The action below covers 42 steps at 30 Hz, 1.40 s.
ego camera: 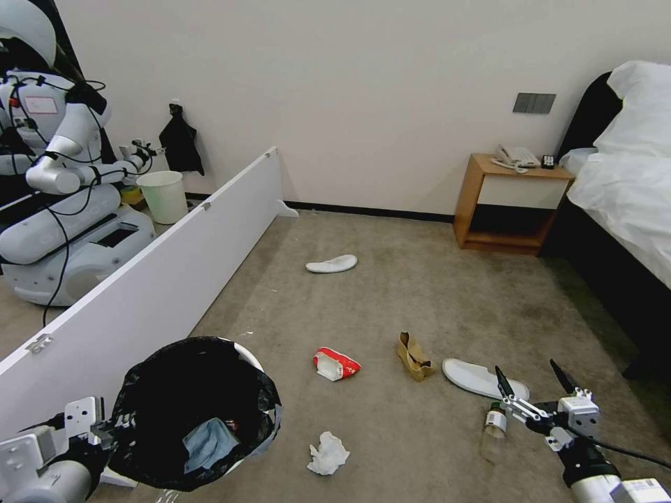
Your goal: Pick up the trash bin, then pick up the garbage from the floor and place it into the trash bin.
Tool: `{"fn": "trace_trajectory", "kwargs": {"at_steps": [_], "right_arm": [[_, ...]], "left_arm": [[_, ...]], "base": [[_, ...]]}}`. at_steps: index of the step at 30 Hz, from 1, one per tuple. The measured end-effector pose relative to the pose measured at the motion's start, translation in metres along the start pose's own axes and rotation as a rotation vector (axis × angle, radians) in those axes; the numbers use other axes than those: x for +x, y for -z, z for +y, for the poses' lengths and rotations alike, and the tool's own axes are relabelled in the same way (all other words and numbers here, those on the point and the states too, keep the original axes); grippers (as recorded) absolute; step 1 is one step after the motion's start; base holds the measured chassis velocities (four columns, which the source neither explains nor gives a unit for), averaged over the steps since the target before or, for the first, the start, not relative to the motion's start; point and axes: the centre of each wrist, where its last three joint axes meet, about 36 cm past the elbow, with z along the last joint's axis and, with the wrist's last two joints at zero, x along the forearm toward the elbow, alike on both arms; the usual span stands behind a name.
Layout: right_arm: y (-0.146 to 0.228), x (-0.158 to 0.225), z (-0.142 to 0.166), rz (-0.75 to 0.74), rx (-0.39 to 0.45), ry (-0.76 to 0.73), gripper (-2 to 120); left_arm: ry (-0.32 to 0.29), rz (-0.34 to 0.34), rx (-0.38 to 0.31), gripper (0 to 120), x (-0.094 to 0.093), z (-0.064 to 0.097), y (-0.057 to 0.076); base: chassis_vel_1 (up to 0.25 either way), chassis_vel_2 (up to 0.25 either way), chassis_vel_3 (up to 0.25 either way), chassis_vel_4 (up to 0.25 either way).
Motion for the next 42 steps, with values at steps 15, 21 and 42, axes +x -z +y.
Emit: {"fn": "trace_trajectory", "kwargs": {"at_steps": [15,21,42], "right_arm": [[0.01,-0.001,0.023,0.155,-0.108,-0.023,100],[0.015,-0.013,0.053,0.318,-0.196,0.121,100],[-0.064,-0.081,0.179,0.631,-0.237,0.464,100]], "left_arm": [[-0.001,0.002,0.004,3,0.002,-0.001,-0.001],[0.002,0.003,0.004,3,0.002,-0.001,-0.001],[0.034,0.003,0.013,3,0.01,-0.01,-0.005]], "base": [[-0.013,0.01,0.011,-0.012],[0.0,0.0,0.0,0.0],[0.0,0.0,0.0,0.0]]}}
